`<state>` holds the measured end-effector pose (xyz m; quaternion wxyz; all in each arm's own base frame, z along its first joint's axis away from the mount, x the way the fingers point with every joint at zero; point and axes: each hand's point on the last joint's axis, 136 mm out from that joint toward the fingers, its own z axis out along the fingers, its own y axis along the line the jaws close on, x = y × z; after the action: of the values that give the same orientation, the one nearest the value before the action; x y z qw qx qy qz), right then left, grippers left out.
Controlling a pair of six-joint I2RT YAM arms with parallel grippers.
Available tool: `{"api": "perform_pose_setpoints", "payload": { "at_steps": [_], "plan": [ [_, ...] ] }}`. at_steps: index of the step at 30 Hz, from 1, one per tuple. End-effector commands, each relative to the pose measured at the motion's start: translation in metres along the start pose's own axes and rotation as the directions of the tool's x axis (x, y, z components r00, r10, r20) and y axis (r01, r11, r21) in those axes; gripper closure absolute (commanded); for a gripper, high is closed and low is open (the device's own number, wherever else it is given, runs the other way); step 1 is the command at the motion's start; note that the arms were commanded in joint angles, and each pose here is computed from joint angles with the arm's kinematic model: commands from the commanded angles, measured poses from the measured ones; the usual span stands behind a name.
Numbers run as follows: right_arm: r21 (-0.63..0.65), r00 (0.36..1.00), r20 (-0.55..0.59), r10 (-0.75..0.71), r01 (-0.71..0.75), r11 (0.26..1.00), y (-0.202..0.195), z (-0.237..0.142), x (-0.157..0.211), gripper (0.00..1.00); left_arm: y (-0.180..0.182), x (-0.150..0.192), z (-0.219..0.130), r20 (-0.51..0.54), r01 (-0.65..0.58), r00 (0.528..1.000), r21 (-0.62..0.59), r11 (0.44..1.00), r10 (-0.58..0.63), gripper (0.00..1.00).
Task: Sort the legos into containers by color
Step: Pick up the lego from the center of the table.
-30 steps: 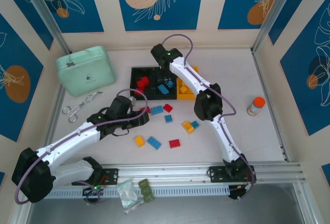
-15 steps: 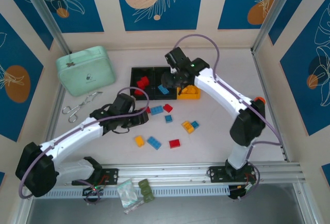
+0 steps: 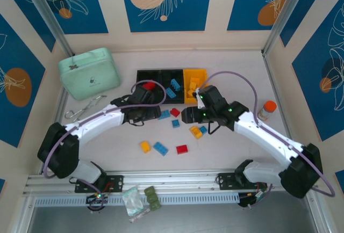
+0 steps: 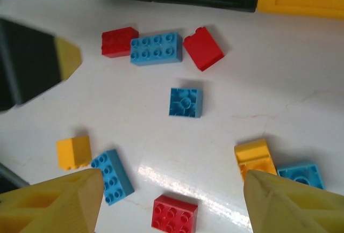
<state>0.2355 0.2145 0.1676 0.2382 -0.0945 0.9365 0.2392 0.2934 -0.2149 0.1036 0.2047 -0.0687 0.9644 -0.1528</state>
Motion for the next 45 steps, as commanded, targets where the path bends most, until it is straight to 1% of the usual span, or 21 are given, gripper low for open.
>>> {"api": "perform_pose_setpoints", "payload": {
  "at_steps": [1, 5, 9, 15, 21, 24, 27, 34, 36, 38, 42, 44, 45],
  "plan": [
    [-0.067, 0.999, 0.027, 0.036, -0.034, 0.997, 0.006, -0.008, 0.009, 0.30, 0.005, -0.010, 0.007, 0.019, -0.017, 1.000, -0.089, 0.996, 0.019, 0.19],
    [-0.070, 0.997, 0.025, 0.075, -0.073, 0.995, -0.001, -0.011, 0.024, 0.30, 0.009, -0.015, 0.024, 0.027, -0.019, 0.999, -0.155, 0.988, 0.023, 0.18],
    [-0.066, 0.996, 0.024, 0.091, -0.090, 0.994, -0.005, -0.013, 0.030, 0.31, 0.013, -0.022, 0.036, 0.055, 0.008, 0.998, -0.202, 0.979, 0.003, 0.18],
    [-0.054, 0.996, 0.025, 0.090, -0.088, 0.995, -0.008, -0.015, 0.032, 0.31, 0.017, -0.030, 0.053, 0.100, 0.058, 0.994, -0.237, 0.970, -0.036, 0.18],
    [-0.041, 0.995, 0.016, 0.094, -0.093, 0.995, -0.012, -0.013, 0.036, 0.31, 0.010, -0.031, 0.071, 0.084, 0.064, 0.995, -0.226, 0.972, -0.046, 0.18],
    [-0.039, 0.995, 0.013, 0.101, -0.101, 0.994, -0.013, -0.011, 0.037, 0.31, 0.012, -0.030, 0.076, 0.086, 0.067, 0.995, -0.240, 0.969, -0.048, 0.19],
    [-0.043, 0.994, 0.013, 0.105, -0.104, 0.994, -0.013, -0.011, 0.037, 0.32, 0.019, -0.029, 0.078, 0.085, 0.065, 0.995, -0.269, 0.961, -0.044, 0.23],
    [-0.053, 0.994, 0.019, 0.108, -0.106, 0.993, -0.010, -0.012, 0.035, 0.32, 0.038, -0.017, 0.078, 0.075, 0.081, 0.995, -0.321, 0.944, -0.060, 0.36],
    [-0.060, 0.994, 0.019, 0.107, -0.106, 0.993, -0.009, -0.012, 0.034, 0.32, 0.041, -0.015, 0.076, 0.077, 0.083, 0.995, -0.320, 0.944, -0.061, 0.39],
    [-0.063, 0.993, 0.018, 0.113, -0.111, 0.992, -0.008, -0.011, 0.034, 0.32, 0.044, -0.014, 0.074, 0.078, 0.079, 0.995, -0.322, 0.944, -0.057, 0.44],
    [-0.068, 0.993, 0.013, 0.117, -0.116, 0.991, -0.007, -0.010, 0.035, 0.32, 0.050, -0.010, 0.072, 0.066, 0.077, 0.996, -0.327, 0.942, -0.059, 0.45],
    [-0.065, 0.993, 0.015, 0.121, -0.120, 0.991, -0.007, -0.010, 0.035, 0.32, 0.052, -0.009, 0.070, 0.066, 0.079, 0.996, -0.323, 0.943, -0.061, 0.52],
    [-0.065, 0.992, 0.014, 0.123, -0.122, 0.990, -0.007, -0.010, 0.034, 0.32, 0.051, -0.008, 0.068, 0.068, 0.081, 0.996, -0.318, 0.945, -0.062, 0.53]
  ]
}}
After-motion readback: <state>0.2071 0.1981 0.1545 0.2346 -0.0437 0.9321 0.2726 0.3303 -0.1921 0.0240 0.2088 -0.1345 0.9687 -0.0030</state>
